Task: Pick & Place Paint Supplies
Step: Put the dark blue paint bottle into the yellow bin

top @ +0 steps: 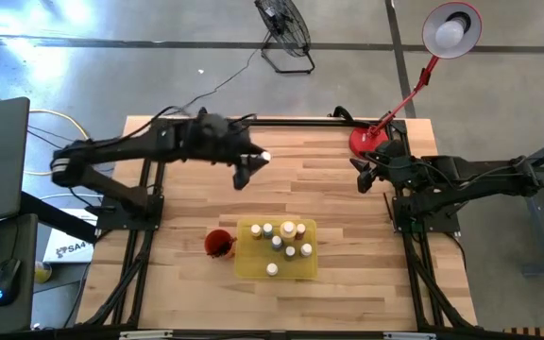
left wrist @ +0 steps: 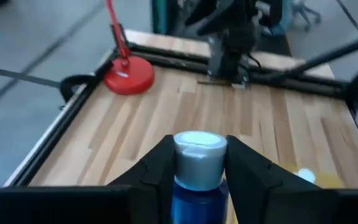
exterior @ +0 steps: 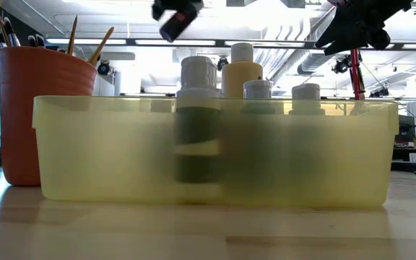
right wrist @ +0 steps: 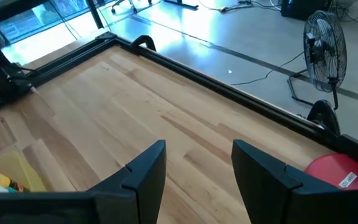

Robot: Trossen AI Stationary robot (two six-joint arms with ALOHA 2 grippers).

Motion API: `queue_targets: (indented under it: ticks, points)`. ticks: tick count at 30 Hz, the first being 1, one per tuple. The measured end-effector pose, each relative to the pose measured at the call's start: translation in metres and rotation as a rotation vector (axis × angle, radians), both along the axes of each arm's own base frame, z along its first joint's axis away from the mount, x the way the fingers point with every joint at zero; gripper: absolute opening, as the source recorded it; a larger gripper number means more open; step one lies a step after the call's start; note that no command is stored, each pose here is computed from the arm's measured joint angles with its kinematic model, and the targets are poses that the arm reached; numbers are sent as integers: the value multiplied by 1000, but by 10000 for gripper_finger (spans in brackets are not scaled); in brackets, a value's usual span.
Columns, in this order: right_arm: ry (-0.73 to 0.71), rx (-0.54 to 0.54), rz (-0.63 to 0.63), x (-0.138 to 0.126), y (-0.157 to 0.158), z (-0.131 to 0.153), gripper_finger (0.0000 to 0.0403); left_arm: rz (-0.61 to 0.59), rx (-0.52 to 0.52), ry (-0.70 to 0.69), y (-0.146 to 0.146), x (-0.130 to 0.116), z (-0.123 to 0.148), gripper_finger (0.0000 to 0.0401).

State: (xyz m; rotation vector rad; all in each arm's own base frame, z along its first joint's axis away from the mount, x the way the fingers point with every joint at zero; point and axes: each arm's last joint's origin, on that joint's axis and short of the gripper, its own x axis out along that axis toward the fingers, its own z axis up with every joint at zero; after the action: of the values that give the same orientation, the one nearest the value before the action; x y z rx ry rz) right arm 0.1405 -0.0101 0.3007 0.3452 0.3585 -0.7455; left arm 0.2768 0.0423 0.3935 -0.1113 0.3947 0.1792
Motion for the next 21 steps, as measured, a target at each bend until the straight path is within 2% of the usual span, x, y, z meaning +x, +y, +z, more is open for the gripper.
queue_targets:
  ticks: [6, 11, 16, 21]
  points:
    - [42, -48, 31, 0, 0, 0, 174, 129, 5, -57, -50, -7, -15, 108]
    - [61, -70, 45, 0, 0, 0, 174, 203, -42, -157, -98, -5, -33, 108]
    - [66, -73, 51, 0, 0, 0, 174, 255, -65, -243, -145, -12, -45, 108]
    - [73, -82, 57, 0, 0, 0, 174, 275, -26, -263, -192, -13, -64, 108]
